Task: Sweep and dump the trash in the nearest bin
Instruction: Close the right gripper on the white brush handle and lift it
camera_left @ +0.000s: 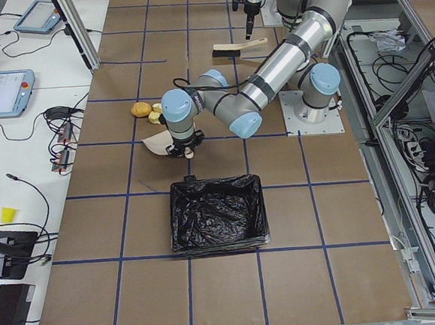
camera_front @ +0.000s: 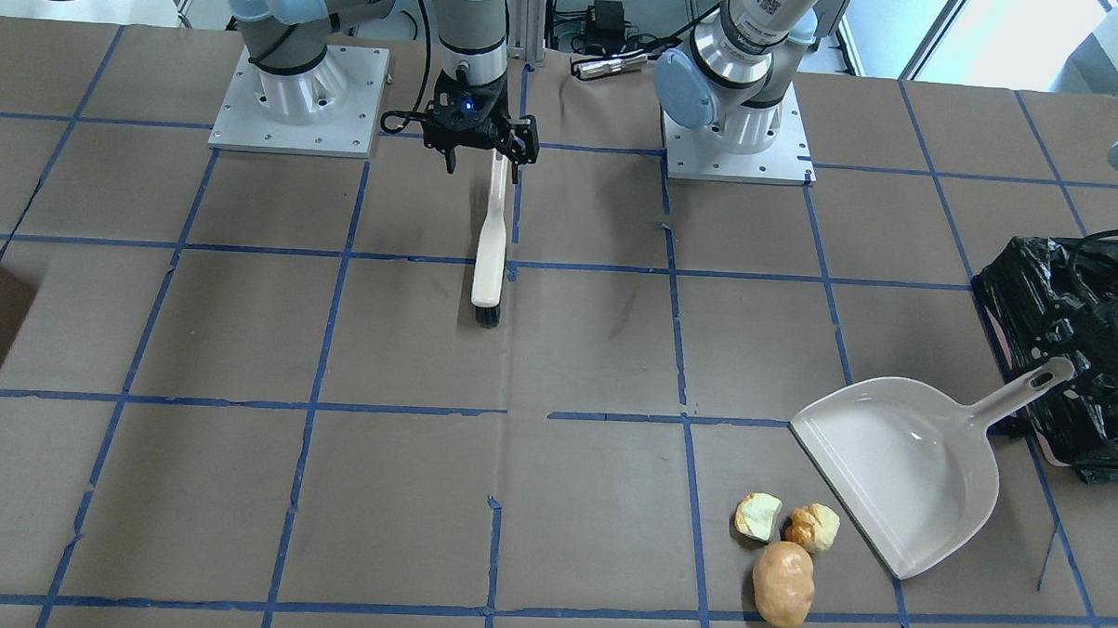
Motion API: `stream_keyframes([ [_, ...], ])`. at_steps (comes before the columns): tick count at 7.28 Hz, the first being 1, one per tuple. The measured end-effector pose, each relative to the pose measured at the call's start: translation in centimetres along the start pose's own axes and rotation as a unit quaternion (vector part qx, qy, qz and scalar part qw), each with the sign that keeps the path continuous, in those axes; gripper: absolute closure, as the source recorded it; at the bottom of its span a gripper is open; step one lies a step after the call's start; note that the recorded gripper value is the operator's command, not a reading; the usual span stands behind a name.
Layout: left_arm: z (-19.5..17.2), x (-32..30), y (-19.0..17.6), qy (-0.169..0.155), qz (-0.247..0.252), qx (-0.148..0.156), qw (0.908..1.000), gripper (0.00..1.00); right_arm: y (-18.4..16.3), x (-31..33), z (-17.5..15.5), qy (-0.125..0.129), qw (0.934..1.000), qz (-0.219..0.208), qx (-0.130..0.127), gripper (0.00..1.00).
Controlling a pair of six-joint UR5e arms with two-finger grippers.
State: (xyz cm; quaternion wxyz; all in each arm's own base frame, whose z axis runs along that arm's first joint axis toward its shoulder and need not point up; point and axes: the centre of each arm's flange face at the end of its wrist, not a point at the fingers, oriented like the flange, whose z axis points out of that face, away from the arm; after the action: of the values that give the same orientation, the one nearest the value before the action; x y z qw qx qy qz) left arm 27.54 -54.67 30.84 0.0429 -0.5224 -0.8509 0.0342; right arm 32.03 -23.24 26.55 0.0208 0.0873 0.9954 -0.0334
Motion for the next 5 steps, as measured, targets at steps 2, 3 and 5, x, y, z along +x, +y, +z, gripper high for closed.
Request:
stream_keyframes([
  [2,0.8,-0.6,-0.2,0.0,0.018,0.013,0.9997,0.94,0.0,-1.0,1.6,-0.002,1.0,-0.001,0.0,0.01],
  [3,1.1,-0.8,-0.3,0.0,0.022,0.019,0.9996,0.94,0.2,-1.4,2.2,-0.002,1.0,-0.004,-0.001,0.01],
  [5,1.6,-1.1,-0.4,0.001,0.022,0.031,0.9993,0.94,0.8,-1.8,3.0,0.002,0.9999,-0.011,-0.006,0.02],
])
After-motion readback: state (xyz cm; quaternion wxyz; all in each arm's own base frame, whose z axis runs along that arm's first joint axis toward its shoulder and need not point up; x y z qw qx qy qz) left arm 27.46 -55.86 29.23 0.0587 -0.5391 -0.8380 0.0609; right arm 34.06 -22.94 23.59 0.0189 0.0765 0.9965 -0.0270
